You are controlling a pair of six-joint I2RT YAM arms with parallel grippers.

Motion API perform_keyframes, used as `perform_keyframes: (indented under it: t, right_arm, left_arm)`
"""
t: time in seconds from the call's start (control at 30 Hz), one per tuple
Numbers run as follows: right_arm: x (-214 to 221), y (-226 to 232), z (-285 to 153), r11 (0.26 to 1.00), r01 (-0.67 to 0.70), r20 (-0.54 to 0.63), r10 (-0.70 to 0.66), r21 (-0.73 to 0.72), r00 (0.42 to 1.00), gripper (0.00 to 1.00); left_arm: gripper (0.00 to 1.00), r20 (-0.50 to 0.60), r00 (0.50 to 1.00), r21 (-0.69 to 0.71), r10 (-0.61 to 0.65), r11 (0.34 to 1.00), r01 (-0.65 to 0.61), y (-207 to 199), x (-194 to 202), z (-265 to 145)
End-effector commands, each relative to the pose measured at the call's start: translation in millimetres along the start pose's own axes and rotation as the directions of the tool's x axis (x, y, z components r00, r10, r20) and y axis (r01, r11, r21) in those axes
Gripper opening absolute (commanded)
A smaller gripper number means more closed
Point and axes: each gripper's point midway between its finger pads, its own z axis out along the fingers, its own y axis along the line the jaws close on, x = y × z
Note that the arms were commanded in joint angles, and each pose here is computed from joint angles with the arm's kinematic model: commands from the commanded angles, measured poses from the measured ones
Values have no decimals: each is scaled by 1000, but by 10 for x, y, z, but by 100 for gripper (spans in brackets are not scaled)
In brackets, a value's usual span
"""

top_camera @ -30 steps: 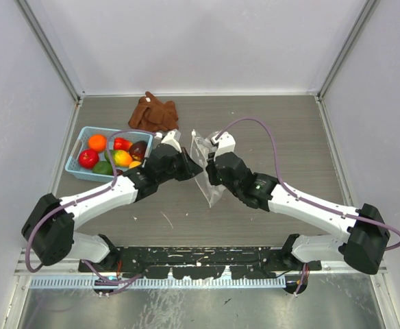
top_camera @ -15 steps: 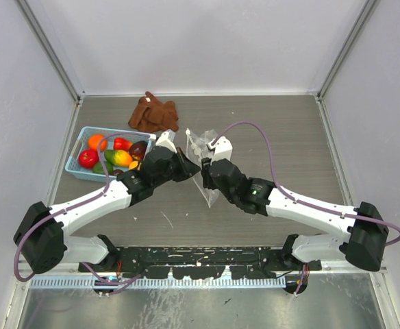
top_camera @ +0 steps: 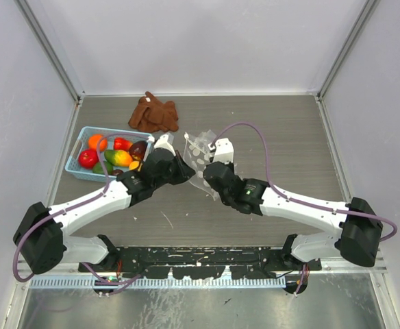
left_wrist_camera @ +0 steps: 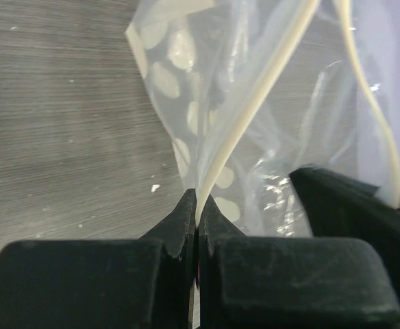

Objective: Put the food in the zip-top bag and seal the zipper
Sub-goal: Open the zipper of the food storage bag.

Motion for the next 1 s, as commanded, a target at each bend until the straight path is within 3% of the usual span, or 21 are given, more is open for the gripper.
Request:
perform_keyframes:
  t: [0.0, 0.43, 0.57, 0.67, 0.97]
  right_arm:
    - [-468, -259, -149, 991, -49, 130, 32, 128, 991, 11]
    - [-1157, -645, -416, 932, 4, 241, -98, 364, 966, 4]
    - [-1208, -778, -447, 885, 14, 223, -133, 466, 966, 5]
    - [-1130, -654, -352, 911, 20, 199, -111, 412, 974, 6]
    - [-699, -178, -30, 979, 79, 104, -99, 187, 990, 24]
  left_arm:
    - [0, 66, 996, -55, 65, 997, -61, 3, -223, -149]
    - [0, 136, 964, -289, 228, 940, -181, 202, -680, -532]
    - [0, 141, 957, -289, 254, 935, -206, 170, -742, -624]
    - [0, 107, 967, -220, 230, 954, -203, 89, -615, -553]
    - [0, 29, 985, -78, 171, 983, -168, -117, -314, -374]
